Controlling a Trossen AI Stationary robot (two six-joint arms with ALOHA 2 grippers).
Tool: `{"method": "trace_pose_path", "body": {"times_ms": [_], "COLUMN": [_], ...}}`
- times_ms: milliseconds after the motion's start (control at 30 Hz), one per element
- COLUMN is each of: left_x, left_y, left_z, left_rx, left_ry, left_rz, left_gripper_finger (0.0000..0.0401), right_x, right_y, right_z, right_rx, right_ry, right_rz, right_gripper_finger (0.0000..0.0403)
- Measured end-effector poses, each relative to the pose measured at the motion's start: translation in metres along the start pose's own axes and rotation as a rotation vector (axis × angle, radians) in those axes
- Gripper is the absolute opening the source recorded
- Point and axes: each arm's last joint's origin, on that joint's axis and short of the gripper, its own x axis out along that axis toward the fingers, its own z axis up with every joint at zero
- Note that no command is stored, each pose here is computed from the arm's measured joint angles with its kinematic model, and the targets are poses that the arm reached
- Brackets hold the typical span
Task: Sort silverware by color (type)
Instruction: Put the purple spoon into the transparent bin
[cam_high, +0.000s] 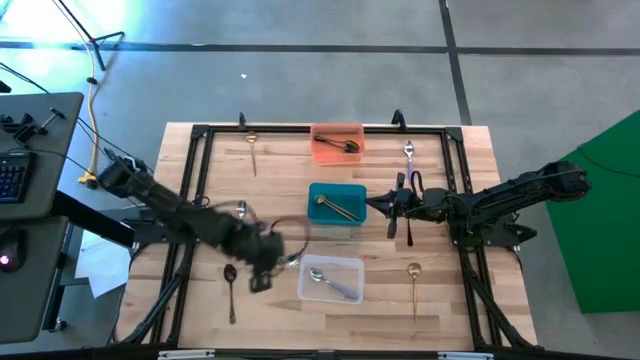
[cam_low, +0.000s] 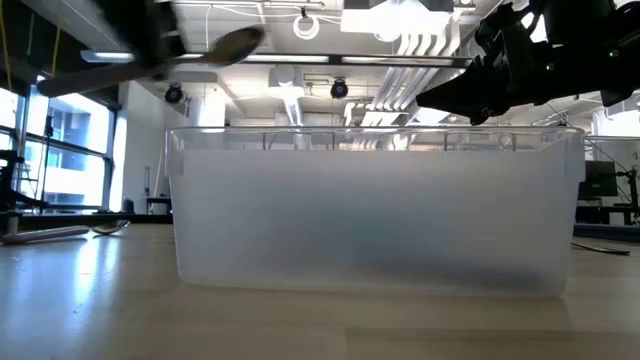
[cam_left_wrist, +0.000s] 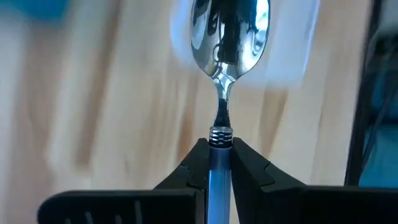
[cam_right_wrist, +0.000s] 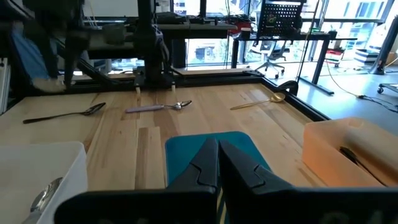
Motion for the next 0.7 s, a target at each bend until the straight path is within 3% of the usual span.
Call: {"method": "trace_pose_path", "body": {"times_ms": [167, 400, 700], "left_x": [-0.003, 0.027, 0.084], "left_y": [0.013, 0.0, -0.01], "left_z": [0.052, 0.099, 0.107], "left_rx": [0.089, 0.257, 0.355], "left_ry": [-0.153, -0.289, -0.17], "left_rz": [-0.031, -0.144, -0.166], "left_gripper_finger": [0.0022, 0.0022, 0.0022], "right_x": [0.0, 0.0, 0.0], "right_y": [0.0, 0.0, 0.0], "right_z": [-0.001, -0.003, -0.003], "right_rx": [-0.003, -0.007, 0.006], "right_ry": [0.009, 0.026, 0.028], "right_rz": [0.0, 0.0, 0.0], "right_gripper_finger": [0.0, 0.0, 0.0]}}
